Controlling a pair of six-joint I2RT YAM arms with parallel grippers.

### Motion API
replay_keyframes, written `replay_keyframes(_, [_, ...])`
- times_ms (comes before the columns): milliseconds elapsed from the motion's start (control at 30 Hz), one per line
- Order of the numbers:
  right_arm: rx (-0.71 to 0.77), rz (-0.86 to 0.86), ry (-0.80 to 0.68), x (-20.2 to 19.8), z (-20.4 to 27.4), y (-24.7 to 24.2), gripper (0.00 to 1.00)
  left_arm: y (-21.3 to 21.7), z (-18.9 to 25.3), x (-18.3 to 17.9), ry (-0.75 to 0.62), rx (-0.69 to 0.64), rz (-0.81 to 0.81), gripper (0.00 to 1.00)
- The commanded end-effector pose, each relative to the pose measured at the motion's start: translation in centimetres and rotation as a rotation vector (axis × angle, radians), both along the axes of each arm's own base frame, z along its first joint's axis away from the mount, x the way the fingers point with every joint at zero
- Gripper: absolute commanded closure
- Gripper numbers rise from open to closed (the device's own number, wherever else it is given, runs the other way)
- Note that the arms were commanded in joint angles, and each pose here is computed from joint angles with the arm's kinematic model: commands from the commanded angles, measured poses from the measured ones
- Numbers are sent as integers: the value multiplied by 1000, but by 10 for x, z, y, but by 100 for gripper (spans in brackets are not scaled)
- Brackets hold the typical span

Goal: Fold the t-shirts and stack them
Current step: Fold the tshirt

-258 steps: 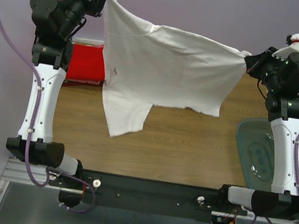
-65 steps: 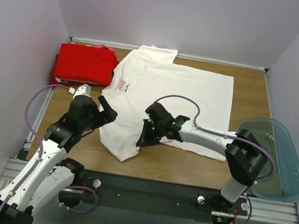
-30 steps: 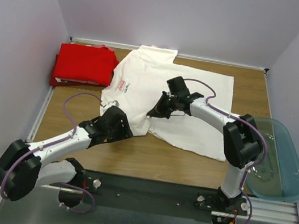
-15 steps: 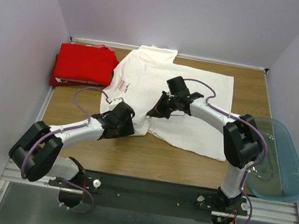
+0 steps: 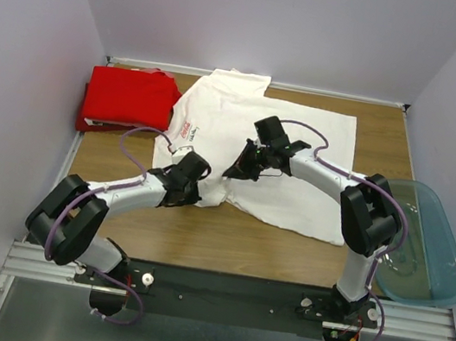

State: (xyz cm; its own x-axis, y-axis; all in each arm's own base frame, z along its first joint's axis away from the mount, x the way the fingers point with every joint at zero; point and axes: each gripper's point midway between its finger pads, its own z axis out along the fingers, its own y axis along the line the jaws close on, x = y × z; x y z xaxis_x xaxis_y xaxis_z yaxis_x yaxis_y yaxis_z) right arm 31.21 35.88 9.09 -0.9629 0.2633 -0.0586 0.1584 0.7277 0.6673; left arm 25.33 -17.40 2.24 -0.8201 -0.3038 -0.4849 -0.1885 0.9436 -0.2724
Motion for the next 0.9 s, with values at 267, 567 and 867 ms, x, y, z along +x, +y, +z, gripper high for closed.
replay_keyframes(267, [17,20,10,-19,14,-13,99,-5,71,-27,48,-41,-159,100])
replay_keyframes(567, [11,23,7,-13,11,-11,100,11,39,1,115,57,-243,99])
replay_keyframes(867, [-31,11,-5,-4,-2,-15,100,14,43,88,91,206,-251,74])
